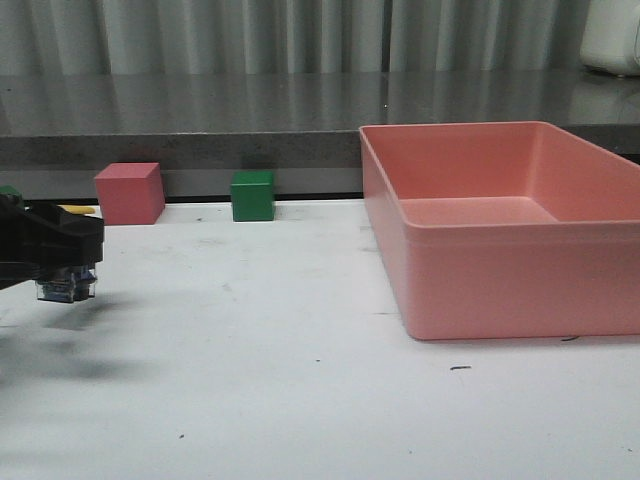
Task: Place and stand button with both arms
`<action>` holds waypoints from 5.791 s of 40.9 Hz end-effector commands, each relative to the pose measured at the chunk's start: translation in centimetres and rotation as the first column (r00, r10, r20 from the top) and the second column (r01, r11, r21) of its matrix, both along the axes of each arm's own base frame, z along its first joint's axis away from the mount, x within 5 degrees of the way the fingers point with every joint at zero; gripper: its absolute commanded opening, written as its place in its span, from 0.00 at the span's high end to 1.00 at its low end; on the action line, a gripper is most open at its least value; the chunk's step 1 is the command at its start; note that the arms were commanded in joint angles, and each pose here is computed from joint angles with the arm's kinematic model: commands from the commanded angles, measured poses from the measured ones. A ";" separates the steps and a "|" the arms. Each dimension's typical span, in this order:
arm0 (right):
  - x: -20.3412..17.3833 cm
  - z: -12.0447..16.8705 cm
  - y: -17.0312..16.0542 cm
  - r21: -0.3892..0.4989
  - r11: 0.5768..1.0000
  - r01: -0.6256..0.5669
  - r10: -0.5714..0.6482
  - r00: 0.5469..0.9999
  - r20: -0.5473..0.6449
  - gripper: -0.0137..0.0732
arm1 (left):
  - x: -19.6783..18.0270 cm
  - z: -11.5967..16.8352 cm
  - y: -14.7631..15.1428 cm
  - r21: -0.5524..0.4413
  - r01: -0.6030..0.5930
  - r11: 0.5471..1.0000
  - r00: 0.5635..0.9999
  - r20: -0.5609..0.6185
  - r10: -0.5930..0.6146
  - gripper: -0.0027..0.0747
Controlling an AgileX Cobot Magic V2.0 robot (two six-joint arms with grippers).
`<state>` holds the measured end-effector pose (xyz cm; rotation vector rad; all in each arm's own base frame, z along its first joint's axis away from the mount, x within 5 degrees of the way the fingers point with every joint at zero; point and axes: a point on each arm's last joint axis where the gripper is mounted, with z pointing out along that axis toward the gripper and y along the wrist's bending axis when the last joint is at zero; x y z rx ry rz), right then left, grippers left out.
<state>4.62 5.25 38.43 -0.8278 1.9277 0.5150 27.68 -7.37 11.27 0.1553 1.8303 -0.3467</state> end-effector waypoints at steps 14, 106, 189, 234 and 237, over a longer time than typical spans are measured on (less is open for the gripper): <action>0.2 1.1 0.2 0.059 0.998 -0.003 -0.001 0.998 0.060 0.29 | 2.0 2.5 -0.3 -0.100 -0.006 0.995 0.969 0.245 0.031 0.75; 0.2 1.1 0.2 0.059 0.998 -0.003 -0.001 0.998 0.060 0.29 | -16.3 25.4 1.7 0.255 0.186 0.949 0.909 -0.411 -0.068 0.28; 0.2 1.2 0.2 0.066 0.998 -0.001 -0.003 0.998 0.068 0.92 | -17.7 22.0 4.8 0.192 -0.028 0.981 0.979 -0.195 0.066 0.99; 0.2 1.2 0.2 0.065 0.998 -0.001 -0.003 0.998 0.068 0.92 | -22.2 9.0 7.0 -0.117 -0.242 0.963 0.923 0.279 0.266 0.99; 0.2 1.2 0.2 0.065 0.998 -0.001 -0.003 0.998 0.068 0.92 | -22.2 9.1 7.0 -0.113 -0.242 0.964 0.922 0.282 0.265 0.99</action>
